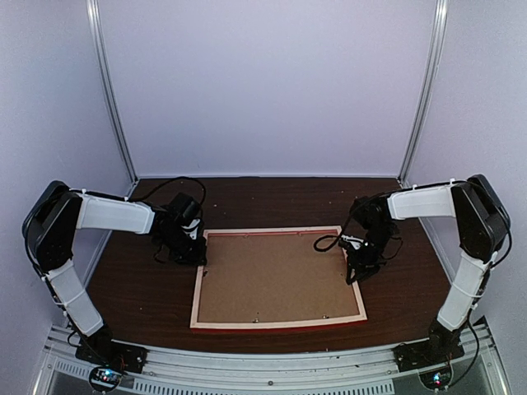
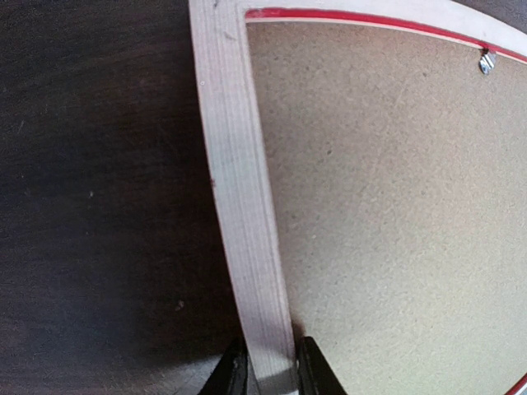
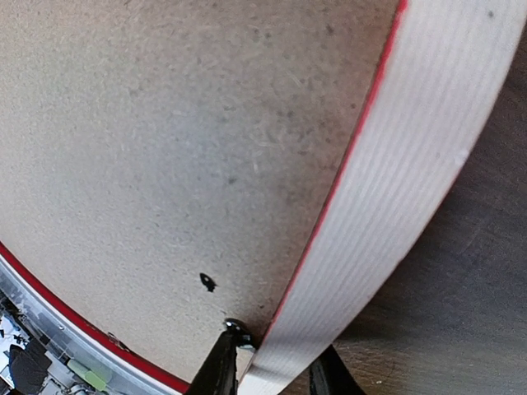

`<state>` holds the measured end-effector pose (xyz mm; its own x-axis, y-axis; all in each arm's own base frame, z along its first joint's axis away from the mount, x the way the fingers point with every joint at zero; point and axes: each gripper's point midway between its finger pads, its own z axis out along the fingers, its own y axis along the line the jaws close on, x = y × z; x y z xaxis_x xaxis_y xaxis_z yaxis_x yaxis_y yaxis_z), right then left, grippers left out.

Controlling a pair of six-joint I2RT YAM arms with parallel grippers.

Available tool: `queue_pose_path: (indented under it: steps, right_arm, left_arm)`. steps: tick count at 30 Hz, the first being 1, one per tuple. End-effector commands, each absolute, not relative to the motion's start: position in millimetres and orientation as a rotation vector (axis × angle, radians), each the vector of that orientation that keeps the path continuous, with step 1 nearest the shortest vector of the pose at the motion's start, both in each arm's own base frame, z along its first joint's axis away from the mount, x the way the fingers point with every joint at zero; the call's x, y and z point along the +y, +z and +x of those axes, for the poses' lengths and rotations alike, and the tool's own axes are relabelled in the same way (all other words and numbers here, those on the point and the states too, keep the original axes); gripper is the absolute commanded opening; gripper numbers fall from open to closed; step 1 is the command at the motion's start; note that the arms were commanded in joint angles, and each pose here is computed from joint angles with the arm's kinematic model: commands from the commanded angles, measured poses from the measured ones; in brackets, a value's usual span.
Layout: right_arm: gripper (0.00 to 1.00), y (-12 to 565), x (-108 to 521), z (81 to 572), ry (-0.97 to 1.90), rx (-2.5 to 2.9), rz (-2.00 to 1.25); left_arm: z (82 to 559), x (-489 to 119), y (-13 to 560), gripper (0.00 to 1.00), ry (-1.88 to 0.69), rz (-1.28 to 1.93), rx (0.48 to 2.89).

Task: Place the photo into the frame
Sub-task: Press the fastener onto the backboard.

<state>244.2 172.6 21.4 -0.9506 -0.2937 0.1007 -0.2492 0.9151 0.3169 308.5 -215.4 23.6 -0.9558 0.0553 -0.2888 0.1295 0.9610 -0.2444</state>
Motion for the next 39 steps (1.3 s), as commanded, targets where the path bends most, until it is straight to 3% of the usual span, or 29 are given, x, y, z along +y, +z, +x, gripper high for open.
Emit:
queue_pose_path:
  steps: [1,6,12,16,39]
  right_arm:
    - [0.22,6.2,170.0,243.4,-0.419,-2.908,0.448]
    - [0.25,10.8,175.1,247.4,-0.477,-2.909,0.447]
    - [0.40,16.0,178.1,253.0,-0.514,-2.920,0.429]
    - [0.44,17.1,176.3,251.4,-0.502,-2.920,0.427]
    - [0.27,15.9,160.9,253.3,-0.431,-2.926,0.408]
  left_arm:
    - [294.9,-207.8,15.0,0.23,-0.329,0.168,2.876]
    - [294.8,-207.6,14.5,0.23,-0.328,0.168,2.877]
    - [296.5,-209.2,16.7,0.23,-0.335,0.173,2.870]
    - [296.4,-209.1,16.3,0.23,-0.333,0.172,2.871]
    - [295.9,-208.3,14.3,0.23,-0.327,0.172,2.876]
